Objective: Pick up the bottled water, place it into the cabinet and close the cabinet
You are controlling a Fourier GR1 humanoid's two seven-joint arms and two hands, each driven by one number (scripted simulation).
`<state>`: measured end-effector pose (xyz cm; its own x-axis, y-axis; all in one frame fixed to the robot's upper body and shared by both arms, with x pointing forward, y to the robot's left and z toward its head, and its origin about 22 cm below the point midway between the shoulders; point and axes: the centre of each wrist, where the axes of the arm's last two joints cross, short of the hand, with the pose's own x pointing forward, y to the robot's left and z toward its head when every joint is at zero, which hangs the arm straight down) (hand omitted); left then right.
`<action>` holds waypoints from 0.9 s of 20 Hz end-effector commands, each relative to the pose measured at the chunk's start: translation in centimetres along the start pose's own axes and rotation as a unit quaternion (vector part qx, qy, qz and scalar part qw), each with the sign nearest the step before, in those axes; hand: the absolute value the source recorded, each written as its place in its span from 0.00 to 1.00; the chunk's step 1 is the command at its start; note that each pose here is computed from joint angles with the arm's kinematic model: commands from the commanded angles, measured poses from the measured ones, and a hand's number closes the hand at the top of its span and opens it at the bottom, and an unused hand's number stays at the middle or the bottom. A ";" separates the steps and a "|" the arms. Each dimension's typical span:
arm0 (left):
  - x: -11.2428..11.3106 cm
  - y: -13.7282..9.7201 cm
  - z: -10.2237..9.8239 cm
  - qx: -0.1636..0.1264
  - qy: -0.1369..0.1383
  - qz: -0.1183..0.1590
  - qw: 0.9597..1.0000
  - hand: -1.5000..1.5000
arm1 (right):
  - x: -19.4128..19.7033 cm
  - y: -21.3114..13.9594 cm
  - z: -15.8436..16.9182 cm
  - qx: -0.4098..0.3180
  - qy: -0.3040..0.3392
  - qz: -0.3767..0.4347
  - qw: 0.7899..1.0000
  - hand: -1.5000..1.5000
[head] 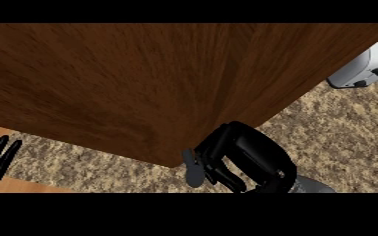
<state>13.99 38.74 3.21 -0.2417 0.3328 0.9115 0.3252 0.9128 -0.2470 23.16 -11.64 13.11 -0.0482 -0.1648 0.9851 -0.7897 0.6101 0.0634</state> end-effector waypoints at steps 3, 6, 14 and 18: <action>0.0 0.7 1.3 0.010 -0.001 0.020 1.000 0.00 | 0.0 -5.4 -5.2 -0.147 0.018 0.001 0.989 1.00; 0.0 0.7 2.0 0.007 -0.001 0.029 1.000 0.00 | 0.4 -7.6 -7.7 -0.172 0.019 0.020 0.985 1.00; 0.6 1.1 1.4 0.001 -0.007 0.030 1.000 0.00 | 0.1 -11.0 -10.8 -0.196 0.034 0.052 0.979 1.00; 0.0 0.0 0.9 0.005 -0.011 0.029 1.000 0.00 | 1.2 -11.3 -12.0 -0.183 0.022 0.043 0.982 1.00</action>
